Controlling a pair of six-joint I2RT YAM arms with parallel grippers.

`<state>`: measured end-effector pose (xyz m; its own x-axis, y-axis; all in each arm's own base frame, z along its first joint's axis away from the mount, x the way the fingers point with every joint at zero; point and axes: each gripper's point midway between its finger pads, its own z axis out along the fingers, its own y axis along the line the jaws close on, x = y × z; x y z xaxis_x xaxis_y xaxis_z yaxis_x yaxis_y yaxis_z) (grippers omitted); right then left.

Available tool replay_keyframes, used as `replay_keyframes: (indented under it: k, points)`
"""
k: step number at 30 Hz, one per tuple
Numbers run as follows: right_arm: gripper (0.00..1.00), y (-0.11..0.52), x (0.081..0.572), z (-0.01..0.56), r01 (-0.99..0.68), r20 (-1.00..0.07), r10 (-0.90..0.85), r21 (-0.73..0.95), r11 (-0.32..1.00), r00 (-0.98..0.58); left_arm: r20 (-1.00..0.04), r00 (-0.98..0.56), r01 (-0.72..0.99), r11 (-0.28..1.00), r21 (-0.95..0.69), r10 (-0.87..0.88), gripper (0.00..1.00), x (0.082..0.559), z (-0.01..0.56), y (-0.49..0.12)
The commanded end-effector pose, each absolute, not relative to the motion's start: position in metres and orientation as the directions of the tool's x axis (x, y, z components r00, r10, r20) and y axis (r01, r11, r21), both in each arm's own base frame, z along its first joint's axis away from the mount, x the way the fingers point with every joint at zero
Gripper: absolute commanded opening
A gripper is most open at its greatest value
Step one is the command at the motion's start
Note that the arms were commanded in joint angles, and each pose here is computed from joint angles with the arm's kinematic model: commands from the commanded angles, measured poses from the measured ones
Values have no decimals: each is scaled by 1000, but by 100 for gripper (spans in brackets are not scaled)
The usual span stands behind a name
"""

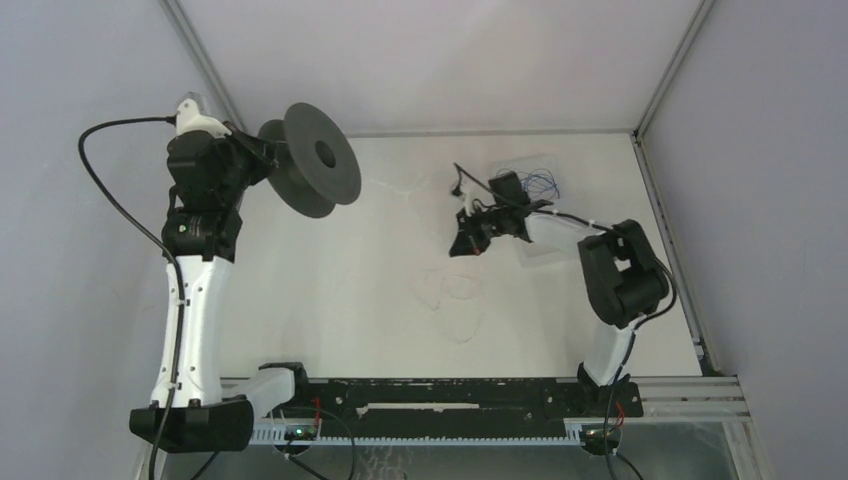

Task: Wrap the cables
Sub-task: Wrap the cable around the cable reel.

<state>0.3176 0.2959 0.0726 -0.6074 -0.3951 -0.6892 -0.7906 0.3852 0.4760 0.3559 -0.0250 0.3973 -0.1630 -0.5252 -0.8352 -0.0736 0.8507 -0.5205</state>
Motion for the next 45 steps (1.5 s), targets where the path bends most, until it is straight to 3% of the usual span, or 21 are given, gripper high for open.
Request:
replay_keyframes:
  k: [1,11,19,31,35,39,45]
  points:
    - [0,250,307,97,-780,-684,-390,464,419,-616,-816,55,-52,814,-578,-576,0,356,466,7]
    - [0,202,280,101,-722,-609,-420,417,552,-673,-805,142,-125,797,-591,-576,0,360,478,49]
    - [0,176,285,117,-665,-599,-396,330,670,-696,-820,160,-115,815,-568,-549,0,355,487,49]
    - [0,91,283,146,-490,-598,-235,307,816,-766,-826,158,-108,822,-560,-542,0,357,491,49]
    - [5,103,276,152,-547,-620,-279,294,784,-733,-839,133,-84,838,-540,-527,0,357,487,37]
    - [16,147,258,159,-704,-653,-411,275,655,-636,-853,98,-39,854,-518,-513,0,354,482,13]
    - [39,208,252,175,-828,-709,-466,312,465,-529,-858,28,81,857,-509,-513,0,341,486,-29]
